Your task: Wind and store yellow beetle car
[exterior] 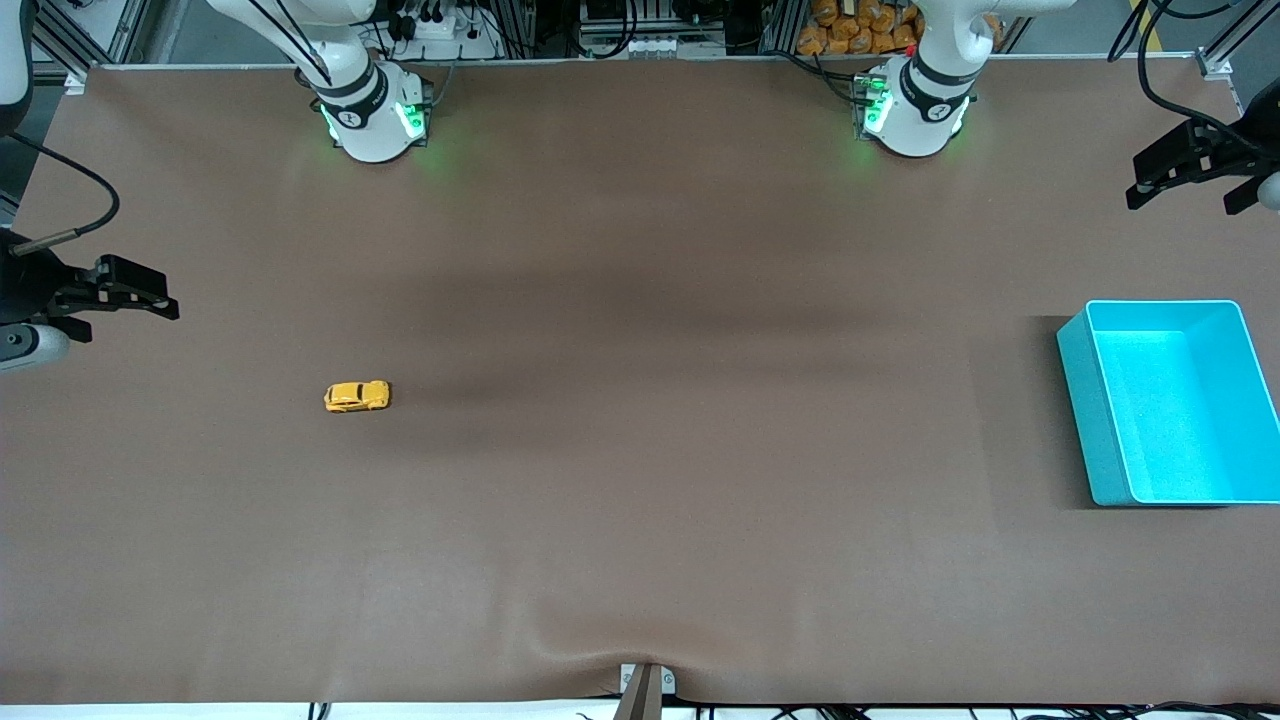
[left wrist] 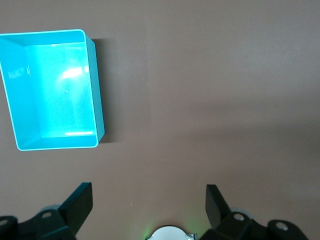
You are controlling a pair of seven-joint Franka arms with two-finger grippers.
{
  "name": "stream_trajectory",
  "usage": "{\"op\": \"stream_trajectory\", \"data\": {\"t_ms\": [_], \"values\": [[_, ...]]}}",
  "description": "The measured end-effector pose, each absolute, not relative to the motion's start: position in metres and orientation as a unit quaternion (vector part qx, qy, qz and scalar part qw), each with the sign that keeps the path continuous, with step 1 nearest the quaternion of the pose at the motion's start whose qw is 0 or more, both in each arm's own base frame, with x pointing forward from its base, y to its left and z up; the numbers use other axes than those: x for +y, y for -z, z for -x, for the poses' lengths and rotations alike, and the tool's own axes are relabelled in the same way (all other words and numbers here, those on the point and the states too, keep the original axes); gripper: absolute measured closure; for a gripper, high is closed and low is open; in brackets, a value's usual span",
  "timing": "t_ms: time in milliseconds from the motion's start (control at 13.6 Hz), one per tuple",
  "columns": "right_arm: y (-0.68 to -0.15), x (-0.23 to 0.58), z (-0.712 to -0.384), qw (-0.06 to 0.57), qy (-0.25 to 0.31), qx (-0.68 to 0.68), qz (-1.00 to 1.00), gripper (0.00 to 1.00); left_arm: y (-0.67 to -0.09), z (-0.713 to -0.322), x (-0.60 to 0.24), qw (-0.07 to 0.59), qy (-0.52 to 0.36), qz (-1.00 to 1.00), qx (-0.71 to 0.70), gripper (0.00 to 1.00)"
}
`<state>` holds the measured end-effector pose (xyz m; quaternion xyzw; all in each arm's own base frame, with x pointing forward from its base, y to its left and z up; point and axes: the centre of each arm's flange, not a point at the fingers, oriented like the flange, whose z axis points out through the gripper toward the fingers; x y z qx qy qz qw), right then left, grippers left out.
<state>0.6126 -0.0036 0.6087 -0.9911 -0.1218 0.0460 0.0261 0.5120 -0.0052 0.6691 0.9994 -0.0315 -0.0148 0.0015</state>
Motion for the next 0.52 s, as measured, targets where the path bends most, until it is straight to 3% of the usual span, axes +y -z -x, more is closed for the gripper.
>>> {"op": "stream_trajectory", "data": {"t_ms": [516], "values": [[-0.610, 0.010, -0.612, 0.024, -0.046, -0.117, 0.992, 0.00, -0.666, -0.513, 0.010, 0.001, 0.018, -1.000, -0.006, 0.00]]}}
